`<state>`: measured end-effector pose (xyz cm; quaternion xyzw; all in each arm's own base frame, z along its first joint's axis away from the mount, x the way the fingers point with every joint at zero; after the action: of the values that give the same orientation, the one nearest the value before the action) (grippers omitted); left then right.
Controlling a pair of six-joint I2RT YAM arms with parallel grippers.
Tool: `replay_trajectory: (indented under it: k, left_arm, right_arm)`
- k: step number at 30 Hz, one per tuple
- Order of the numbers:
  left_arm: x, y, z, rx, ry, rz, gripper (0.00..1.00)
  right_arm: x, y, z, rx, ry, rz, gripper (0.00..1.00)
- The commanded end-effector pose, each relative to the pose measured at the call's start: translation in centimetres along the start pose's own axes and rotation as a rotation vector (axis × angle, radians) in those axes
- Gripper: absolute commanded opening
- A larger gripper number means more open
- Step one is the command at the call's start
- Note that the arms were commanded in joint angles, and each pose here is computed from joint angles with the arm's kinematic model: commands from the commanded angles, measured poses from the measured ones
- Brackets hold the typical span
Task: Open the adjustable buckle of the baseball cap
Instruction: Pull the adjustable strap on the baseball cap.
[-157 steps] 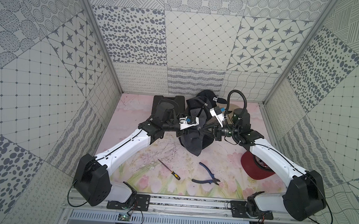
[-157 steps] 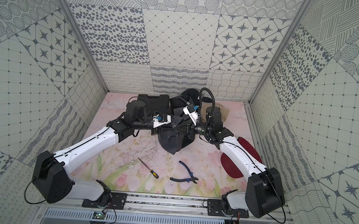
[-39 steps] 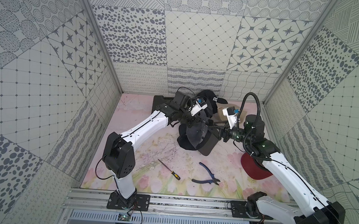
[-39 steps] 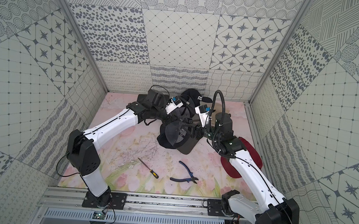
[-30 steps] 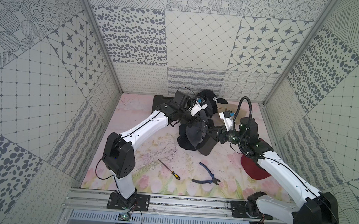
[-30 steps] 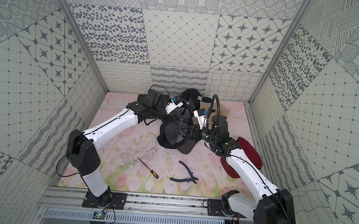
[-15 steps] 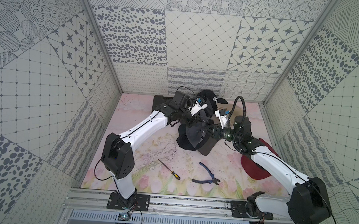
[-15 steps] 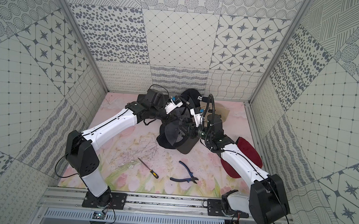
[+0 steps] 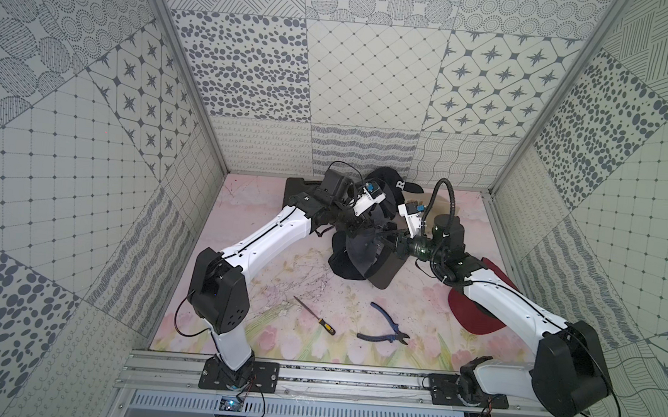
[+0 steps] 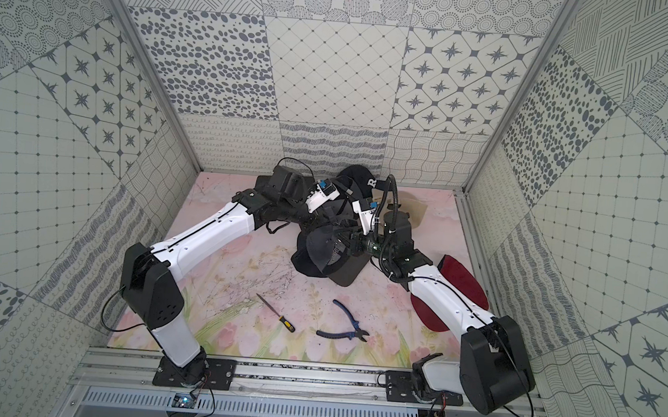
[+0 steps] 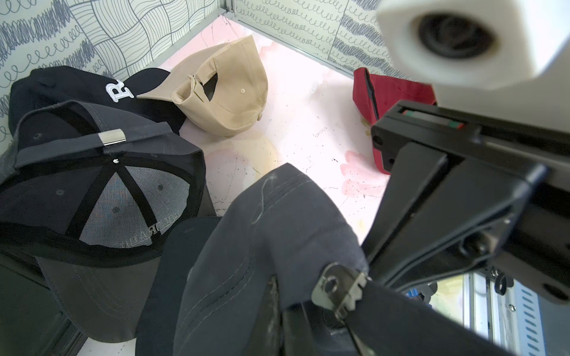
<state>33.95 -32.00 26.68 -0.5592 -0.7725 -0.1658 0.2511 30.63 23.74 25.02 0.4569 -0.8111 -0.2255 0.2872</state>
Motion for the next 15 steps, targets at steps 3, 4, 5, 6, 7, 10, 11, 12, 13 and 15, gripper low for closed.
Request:
replay_trajectory:
  k: [3, 4, 5, 6, 7, 10, 11, 12, 13, 15]
  left_arm:
    - [0.6, -0.3, 0.1, -0.056, 0.014, 0.010, 0.01]
    - [0.8, -0.6, 0.2, -0.076, 0.025, 0.012, 0.05]
    - [1.0, -0.6, 0.4, -0.095, 0.032, 0.006, 0.09]
    - [1.2, -0.6, 0.5, -0.109, 0.035, -0.003, 0.13]
    - [1.5, -0.7, 0.6, -0.128, 0.035, -0.009, 0.18]
    - [2.2, -1.2, 0.6, -0.189, 0.024, -0.015, 0.29]
    - [2.4, -1.4, 0.6, -0.207, 0.017, -0.013, 0.29]
    - [2.6, -1.6, 0.6, -0.223, 0.010, -0.009, 0.30]
    - [2.8, -1.8, 0.6, -0.237, 0.005, -0.001, 0.30]
    - [2.9, -2.1, 0.7, -0.258, 0.003, 0.008, 0.32]
  right_arm:
    - [0.5, 1.4, -1.5, 0.074, -0.028, -0.022, 0.00]
    - [0.6, 1.5, -1.5, 0.080, -0.027, -0.023, 0.00]
    - [0.8, 1.8, -1.6, 0.088, -0.027, -0.030, 0.00]
    - [0.9, 1.9, -1.5, 0.092, -0.024, -0.036, 0.00]
    - [1.0, 2.1, -1.5, 0.097, -0.018, -0.047, 0.00]
    - [1.2, 2.6, -1.4, 0.100, 0.008, -0.082, 0.00]
    - [1.2, 2.8, -1.3, 0.102, 0.015, -0.094, 0.00]
    - [1.3, 2.9, -1.2, 0.104, 0.020, -0.102, 0.00]
    - [1.4, 3.1, -1.2, 0.109, 0.026, -0.111, 0.00]
    - [1.6, 3.3, -1.0, 0.120, 0.038, -0.125, 0.00]
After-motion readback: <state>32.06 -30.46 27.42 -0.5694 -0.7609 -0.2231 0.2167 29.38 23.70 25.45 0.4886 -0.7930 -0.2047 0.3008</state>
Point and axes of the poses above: each gripper's point midway between its finger pads, its own x axis back along the fingers, its own y axis along the line the jaws close on, z = x × y, the point moved 3 cm from there along x, back along the fingers, and after that the axes turned 7 degrees about -x, right-handed, at the moved point
